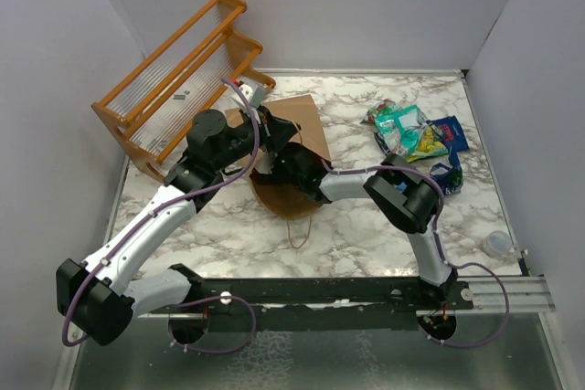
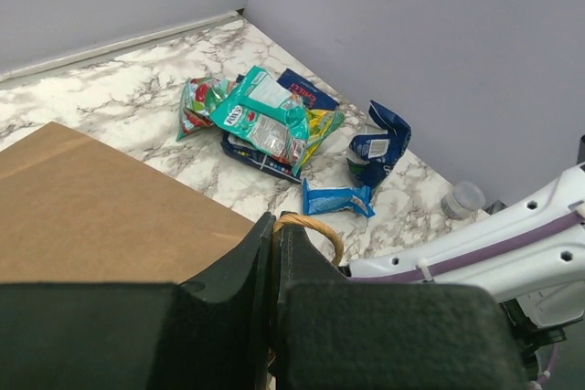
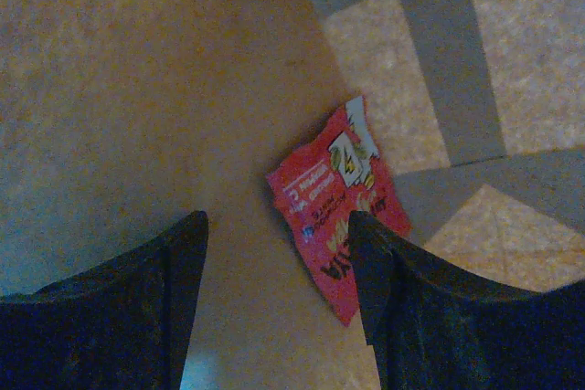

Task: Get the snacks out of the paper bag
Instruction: Take out the snack from the paper bag.

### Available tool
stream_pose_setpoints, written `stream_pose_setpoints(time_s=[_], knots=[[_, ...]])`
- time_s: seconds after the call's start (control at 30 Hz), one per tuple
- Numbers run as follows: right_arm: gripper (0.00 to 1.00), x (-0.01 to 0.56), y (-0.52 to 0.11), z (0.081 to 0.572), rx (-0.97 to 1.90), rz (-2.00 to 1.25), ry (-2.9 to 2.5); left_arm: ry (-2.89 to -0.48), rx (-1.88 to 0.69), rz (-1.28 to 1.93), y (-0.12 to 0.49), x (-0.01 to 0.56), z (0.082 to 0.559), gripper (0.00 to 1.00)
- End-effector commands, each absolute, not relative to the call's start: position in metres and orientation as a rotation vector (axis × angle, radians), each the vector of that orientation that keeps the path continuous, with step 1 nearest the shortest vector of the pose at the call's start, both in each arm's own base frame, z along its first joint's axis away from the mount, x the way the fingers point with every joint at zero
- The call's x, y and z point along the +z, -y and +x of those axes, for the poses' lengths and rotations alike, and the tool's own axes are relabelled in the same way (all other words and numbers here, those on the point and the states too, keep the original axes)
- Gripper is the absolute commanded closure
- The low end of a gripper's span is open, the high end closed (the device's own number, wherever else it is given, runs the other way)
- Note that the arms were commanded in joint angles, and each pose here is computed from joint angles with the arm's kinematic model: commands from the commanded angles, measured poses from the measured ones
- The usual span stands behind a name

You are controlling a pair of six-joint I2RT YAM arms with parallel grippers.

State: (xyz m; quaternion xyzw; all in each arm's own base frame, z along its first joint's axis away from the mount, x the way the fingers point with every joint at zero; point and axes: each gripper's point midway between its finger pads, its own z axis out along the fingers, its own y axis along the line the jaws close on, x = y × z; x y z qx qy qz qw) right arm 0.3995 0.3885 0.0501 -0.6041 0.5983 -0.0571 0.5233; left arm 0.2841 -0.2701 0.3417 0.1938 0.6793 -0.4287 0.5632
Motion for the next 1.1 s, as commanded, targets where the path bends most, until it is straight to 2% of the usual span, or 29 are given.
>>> stream_pose_setpoints(time_s=[0.0, 0.13, 0.83, 0.9, 1.07], knots=[[0.36, 0.048, -0.391, 0.424, -0.221, -1.352, -1.434, -1.552, -1.048, 0.476, 0.273, 0.352, 0.280, 1.00], [0.37, 0.058, -0.384, 0.441, -0.344, -1.295, -1.389, -1.553, -1.050, 0.477, 0.274, 0.352, 0.280, 1.00], [0.51, 0.070, -0.365, 0.495, -0.563, -1.225, -1.314, -1.545, -1.044, 0.470, 0.272, 0.355, 0.279, 1.00], [0.55, 0.075, -0.365, 0.499, -0.582, -1.227, -1.295, -1.551, -1.039, 0.463, 0.271, 0.354, 0.281, 1.00], [0.76, 0.089, -0.363, 0.499, -0.612, -1.233, -1.266, -1.561, -1.014, 0.446, 0.269, 0.352, 0.284, 1.00]])
